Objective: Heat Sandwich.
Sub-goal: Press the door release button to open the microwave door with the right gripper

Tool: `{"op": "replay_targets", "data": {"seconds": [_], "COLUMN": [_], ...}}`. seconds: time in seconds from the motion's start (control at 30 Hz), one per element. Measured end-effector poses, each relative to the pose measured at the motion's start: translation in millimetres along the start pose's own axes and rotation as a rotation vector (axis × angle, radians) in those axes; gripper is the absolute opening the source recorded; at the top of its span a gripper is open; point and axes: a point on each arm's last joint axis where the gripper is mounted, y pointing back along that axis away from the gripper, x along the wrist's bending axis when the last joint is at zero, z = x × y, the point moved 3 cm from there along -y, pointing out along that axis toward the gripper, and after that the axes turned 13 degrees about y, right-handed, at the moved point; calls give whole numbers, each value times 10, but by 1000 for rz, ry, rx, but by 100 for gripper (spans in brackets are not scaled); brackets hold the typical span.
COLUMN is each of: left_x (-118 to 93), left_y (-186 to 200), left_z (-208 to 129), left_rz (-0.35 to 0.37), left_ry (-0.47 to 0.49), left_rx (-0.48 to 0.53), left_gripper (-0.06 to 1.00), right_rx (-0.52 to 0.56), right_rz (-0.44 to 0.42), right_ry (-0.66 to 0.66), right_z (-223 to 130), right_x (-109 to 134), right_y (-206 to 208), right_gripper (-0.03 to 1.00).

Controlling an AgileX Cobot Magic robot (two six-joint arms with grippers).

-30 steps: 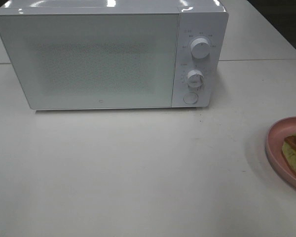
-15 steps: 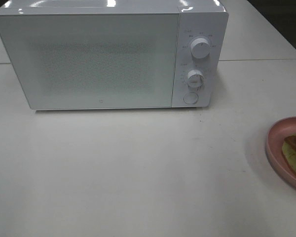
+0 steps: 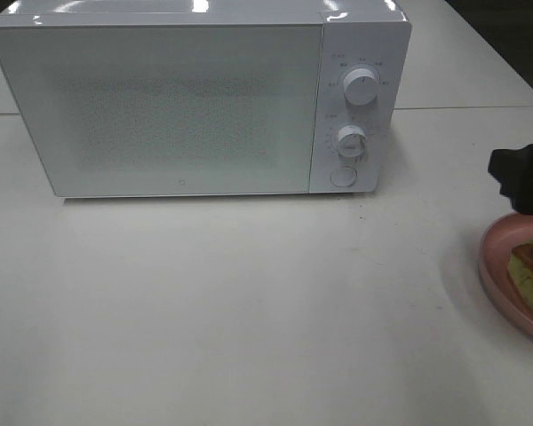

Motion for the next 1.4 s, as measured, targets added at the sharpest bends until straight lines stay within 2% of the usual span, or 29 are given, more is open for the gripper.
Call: {"op": "replay_targets", "data": {"seconds": [0.1, 0.37, 0.47, 0.8, 1.1, 1.4], "left_x": [0, 0, 0, 0, 0, 0], "left_y": [0, 0, 0, 0, 0, 0], "left_z": [0, 0, 0, 0, 0, 0], "left_rz": [0, 0, 0, 0, 0, 0], "left_ry": [0, 0, 0, 0, 0, 0], "left_rx": [0, 0, 0, 0, 0, 0], "left_gripper": [99, 99, 99, 99, 99, 99], "right_rx": [16, 8, 15, -14, -21, -26], "right_rz": [36, 65, 88, 71, 4, 8], "right_ry": [27, 60, 80, 106, 79, 96], "right_z": [-71, -111, -162, -255, -292, -295], "right_x": [136, 361, 538, 843, 1119, 1370], "right_y": [-100, -226, -280, -361, -444, -564], "right_gripper": [76, 76, 76, 76, 76, 76]}}
